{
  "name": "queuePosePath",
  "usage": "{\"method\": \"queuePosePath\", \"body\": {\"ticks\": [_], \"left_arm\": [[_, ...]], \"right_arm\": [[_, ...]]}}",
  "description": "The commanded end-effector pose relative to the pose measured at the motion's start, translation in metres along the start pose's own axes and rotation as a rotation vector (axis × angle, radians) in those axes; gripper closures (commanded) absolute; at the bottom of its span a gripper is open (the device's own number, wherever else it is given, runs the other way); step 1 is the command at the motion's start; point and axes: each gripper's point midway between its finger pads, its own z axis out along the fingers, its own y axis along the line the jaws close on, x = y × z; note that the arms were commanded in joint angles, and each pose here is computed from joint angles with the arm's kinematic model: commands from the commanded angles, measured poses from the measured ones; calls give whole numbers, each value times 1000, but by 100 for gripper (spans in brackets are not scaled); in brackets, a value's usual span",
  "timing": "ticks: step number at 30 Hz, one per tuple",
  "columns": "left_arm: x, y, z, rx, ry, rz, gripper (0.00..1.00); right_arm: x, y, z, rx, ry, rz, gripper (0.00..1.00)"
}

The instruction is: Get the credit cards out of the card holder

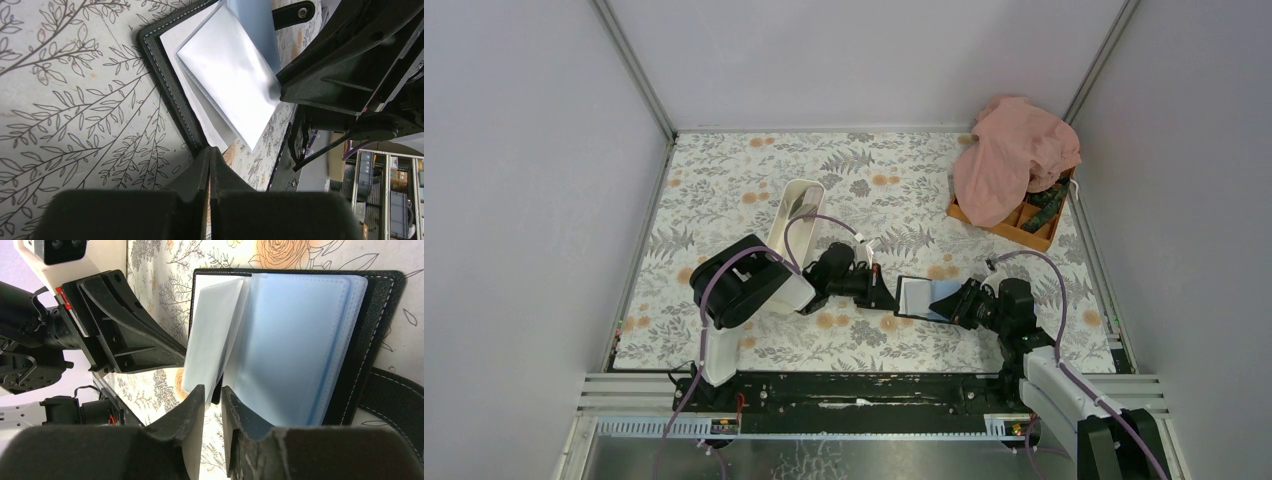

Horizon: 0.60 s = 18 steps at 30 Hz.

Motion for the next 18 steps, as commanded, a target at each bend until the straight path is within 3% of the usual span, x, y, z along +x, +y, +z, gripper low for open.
{"method": "queuePosePath", "body": {"ticks": [1, 12, 18], "left_arm": [[38, 63, -11, -210, 80, -99, 100], [38, 61, -11, -204, 80, -100, 100], [35, 56, -12, -192, 72, -94, 100]], "right_arm": [[-2, 7, -2, -31, -2, -1, 70], [1, 5, -1, -29, 8, 3, 72], [4, -2, 2, 1, 35, 0, 67]]}}
